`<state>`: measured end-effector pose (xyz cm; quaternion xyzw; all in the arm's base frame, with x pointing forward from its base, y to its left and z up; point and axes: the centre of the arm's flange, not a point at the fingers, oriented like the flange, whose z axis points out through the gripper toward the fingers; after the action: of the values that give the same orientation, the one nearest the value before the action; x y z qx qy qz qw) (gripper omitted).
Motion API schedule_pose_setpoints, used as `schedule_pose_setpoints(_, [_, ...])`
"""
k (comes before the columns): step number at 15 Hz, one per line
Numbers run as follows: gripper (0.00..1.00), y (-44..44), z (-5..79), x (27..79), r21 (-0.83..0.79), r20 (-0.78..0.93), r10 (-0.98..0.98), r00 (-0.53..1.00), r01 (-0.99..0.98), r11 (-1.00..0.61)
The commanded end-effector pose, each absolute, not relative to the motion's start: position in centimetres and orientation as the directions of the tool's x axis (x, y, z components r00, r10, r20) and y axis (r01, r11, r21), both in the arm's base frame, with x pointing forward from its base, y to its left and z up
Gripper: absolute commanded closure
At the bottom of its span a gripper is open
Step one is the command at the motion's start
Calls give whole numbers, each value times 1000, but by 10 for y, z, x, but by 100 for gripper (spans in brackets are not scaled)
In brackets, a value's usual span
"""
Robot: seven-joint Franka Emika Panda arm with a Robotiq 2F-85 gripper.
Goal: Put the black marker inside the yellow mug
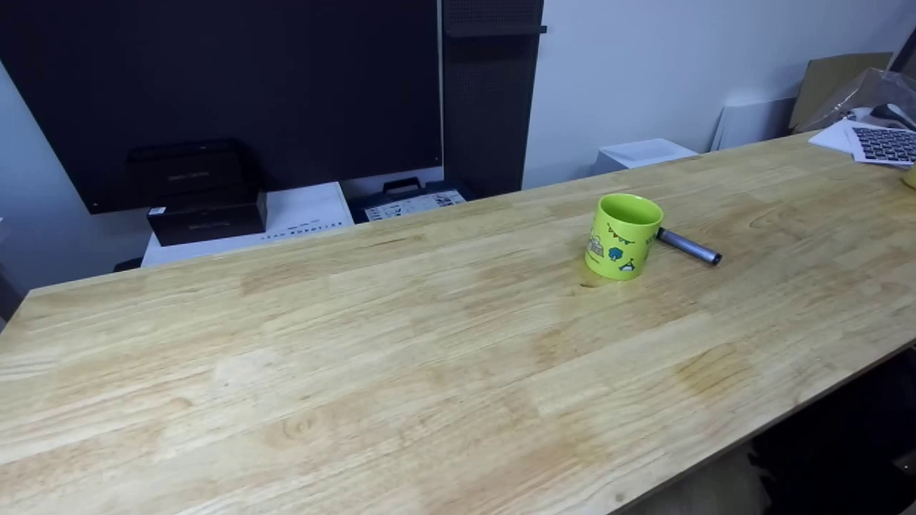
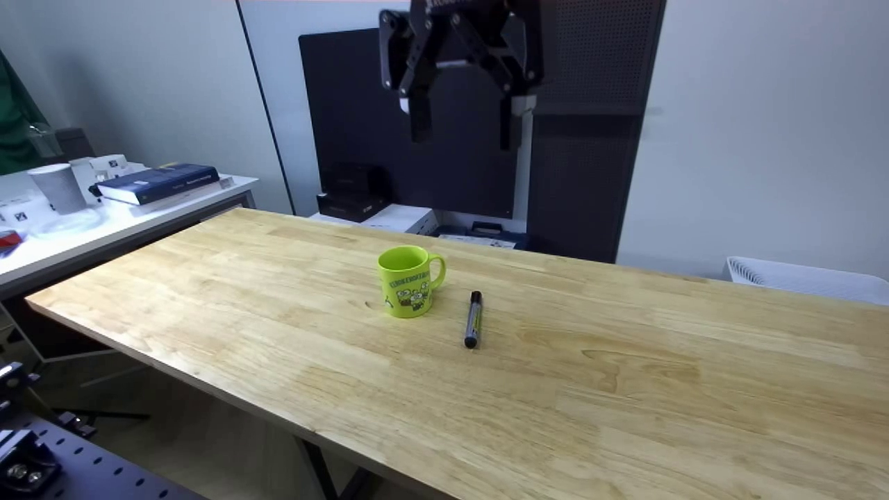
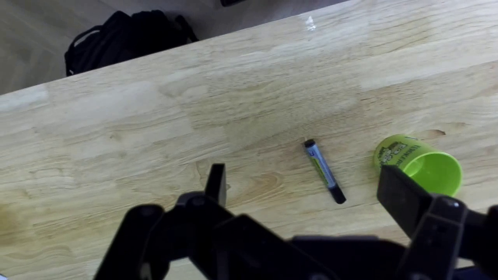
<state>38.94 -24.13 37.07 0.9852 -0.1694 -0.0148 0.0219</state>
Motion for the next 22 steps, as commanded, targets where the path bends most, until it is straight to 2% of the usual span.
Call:
schedule_pose_setpoints(1, [0,-244,362,398,59,-34,-329,944,-327,-943])
schedule_pose_setpoints(4, [0,-243,357,407,70,-36,-331,943,-328,-942])
schedule_pose_setpoints(12, [0,-257,286,480,383,96,-235,967,-254,-888])
schedule_pose_setpoints(14, [0,-248,264,502,352,105,-203,974,-227,-908])
schedule_pose_setpoints(18, [0,-216,232,531,96,67,-161,985,-167,-981])
schedule_pose_setpoints(19, [0,-209,236,506,173,86,-183,979,-195,-965])
schedule_pose_setpoints(22, [0,-204,228,509,158,73,-172,982,-182,-970])
